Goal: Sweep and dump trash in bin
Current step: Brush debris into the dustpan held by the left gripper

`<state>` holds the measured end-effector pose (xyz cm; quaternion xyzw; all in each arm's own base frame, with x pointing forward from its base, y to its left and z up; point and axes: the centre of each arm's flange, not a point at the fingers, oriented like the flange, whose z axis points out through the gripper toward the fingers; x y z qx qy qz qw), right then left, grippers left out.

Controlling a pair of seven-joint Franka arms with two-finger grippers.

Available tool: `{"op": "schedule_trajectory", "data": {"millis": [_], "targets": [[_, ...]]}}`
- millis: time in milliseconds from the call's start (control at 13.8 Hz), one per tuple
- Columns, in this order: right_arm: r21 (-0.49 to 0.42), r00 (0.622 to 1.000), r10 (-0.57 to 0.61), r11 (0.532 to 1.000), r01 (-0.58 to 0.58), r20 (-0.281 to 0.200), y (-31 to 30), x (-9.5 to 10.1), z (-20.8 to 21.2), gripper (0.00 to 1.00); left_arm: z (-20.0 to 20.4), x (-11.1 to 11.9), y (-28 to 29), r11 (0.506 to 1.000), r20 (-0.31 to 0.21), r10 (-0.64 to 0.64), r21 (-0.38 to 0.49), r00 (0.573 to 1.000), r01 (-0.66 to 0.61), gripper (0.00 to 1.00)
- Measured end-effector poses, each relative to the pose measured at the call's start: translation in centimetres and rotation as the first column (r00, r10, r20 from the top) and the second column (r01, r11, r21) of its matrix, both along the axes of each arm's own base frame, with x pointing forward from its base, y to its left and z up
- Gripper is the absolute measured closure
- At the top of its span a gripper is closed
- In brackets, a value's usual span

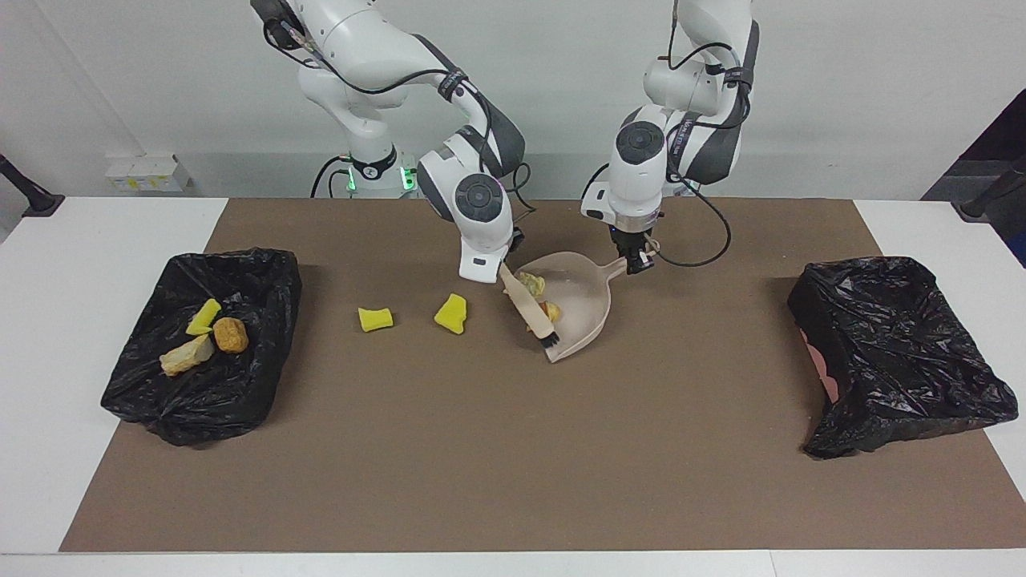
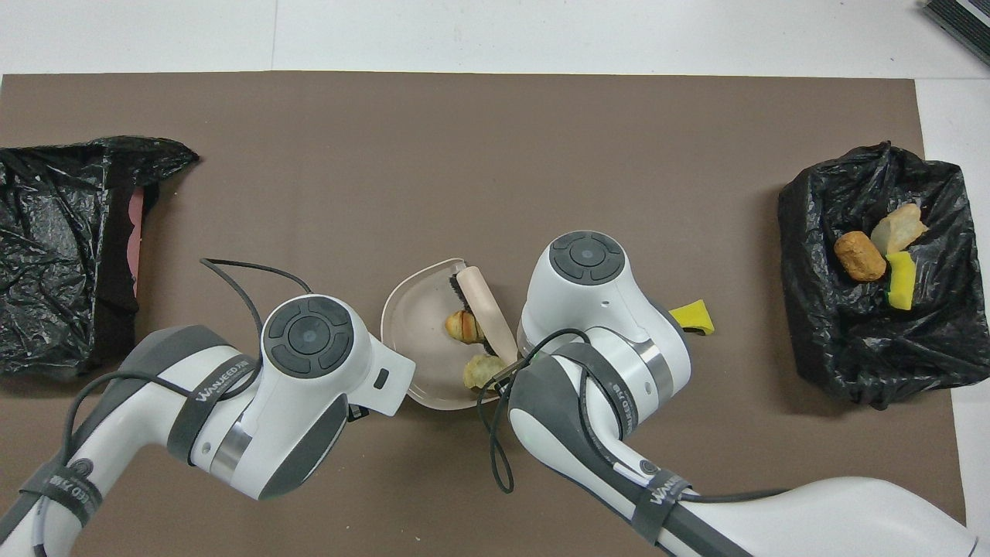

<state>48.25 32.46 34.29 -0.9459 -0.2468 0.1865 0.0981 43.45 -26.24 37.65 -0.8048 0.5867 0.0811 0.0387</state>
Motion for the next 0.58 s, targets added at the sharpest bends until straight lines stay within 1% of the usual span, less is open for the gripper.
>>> {"op": "schedule_trajectory", "data": {"millis": [72,217,361,433,578], "targets": [[0.008,1.000,-0.030,1.000,0.030,0.001,0.0,0.4,0.6,0.74,0.0,0.0,0.0,1.000,0.001,0.000,0.000,1.000,0.000,0.68],[-0.022,0.993,-0.115,0.993,0.115,0.004,-1.1,1.4,2.5,0.74,0.0,0.0,0.0,1.000,0.001,0.000,-0.001,1.000,0.000,0.68],[-0.068,0.981,-0.192,0.979,0.193,0.019,-3.4,2.3,5.5,0.74,0.0,0.1,0.0,1.000,0.004,0.000,-0.003,1.000,0.000,0.68],[-0.093,0.976,-0.218,0.971,0.220,0.025,-4.7,2.4,6.8,0.74,0.0,0.1,0.0,1.000,0.008,0.000,-0.006,1.000,0.001,0.68],[-0.178,0.959,-0.284,0.943,0.281,0.010,-7.9,2.2,8.3,0.74,0.0,0.1,-0.2,1.000,0.015,-0.005,-0.011,1.000,0.005,0.68]]}}
